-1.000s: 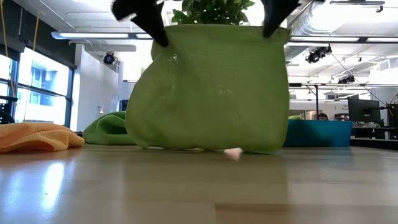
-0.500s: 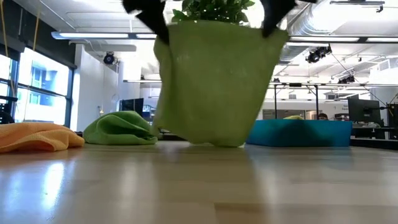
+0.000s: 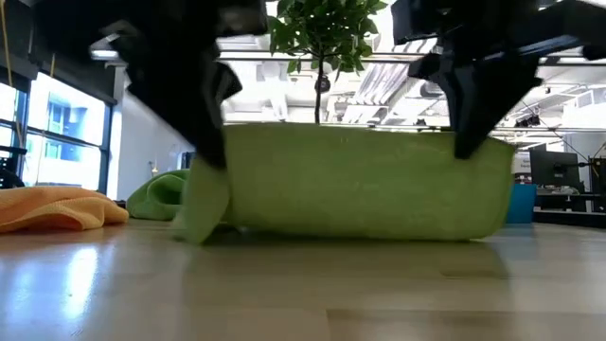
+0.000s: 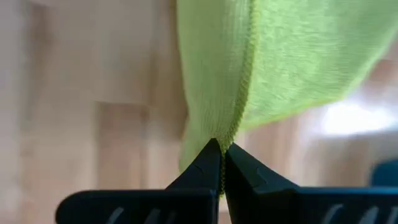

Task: Sort microfiber towel by color & place in baskets
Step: Fold the light green towel

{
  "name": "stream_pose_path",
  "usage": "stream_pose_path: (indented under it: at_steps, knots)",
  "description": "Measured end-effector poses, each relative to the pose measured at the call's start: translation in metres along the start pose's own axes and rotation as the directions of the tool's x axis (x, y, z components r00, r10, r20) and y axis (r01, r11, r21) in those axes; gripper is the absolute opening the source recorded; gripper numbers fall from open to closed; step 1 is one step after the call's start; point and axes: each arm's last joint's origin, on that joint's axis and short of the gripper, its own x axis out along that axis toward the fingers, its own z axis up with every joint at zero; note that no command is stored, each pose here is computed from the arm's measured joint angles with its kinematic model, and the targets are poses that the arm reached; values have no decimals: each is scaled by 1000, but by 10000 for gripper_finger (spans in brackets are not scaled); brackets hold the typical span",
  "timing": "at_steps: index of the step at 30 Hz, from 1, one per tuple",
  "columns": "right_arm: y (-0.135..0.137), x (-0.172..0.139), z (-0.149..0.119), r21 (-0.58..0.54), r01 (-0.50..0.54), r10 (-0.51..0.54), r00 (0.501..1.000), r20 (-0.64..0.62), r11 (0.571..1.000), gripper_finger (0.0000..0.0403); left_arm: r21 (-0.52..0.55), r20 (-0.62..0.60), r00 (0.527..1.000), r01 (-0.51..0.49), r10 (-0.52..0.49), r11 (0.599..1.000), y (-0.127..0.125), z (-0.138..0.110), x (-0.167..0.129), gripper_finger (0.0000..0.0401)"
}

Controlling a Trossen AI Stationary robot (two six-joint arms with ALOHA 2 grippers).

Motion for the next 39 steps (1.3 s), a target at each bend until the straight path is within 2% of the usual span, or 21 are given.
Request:
stream_pose_path:
  at_steps: [5,13,16,18,21,23,26,33,39]
  knots:
    - [12,2,-2,33,-125,124,992,5,992,12,-42,17,999,41,-41,998,-23,-5,15,15]
    - [25,-6,-1,111,-302,306,952,-19,947,96,-113,-9,966,255,-257,960,-35,-1,7,80]
    - [25,-6,-1,131,-299,304,953,-19,945,110,-115,2,945,324,-326,939,-38,7,1,108]
    - [24,-6,1,143,-244,244,970,16,959,113,-113,20,941,337,-337,935,-40,14,-4,125]
    - [18,-3,9,213,-121,93,986,136,970,113,-117,50,954,301,-297,946,-38,19,-7,141]
    - [13,4,12,266,-87,35,981,193,960,113,-128,60,966,256,-250,958,-35,20,-6,146]
    - [4,18,15,303,-103,24,967,255,947,113,-165,48,981,195,-190,967,-29,19,-4,145]
    - [-16,48,11,299,-84,-15,949,314,950,100,-220,-27,999,21,-28,975,-16,9,1,129]
    - [-24,64,5,358,-119,-10,941,338,926,81,-275,-51,999,-15,1,961,-14,1,6,119]
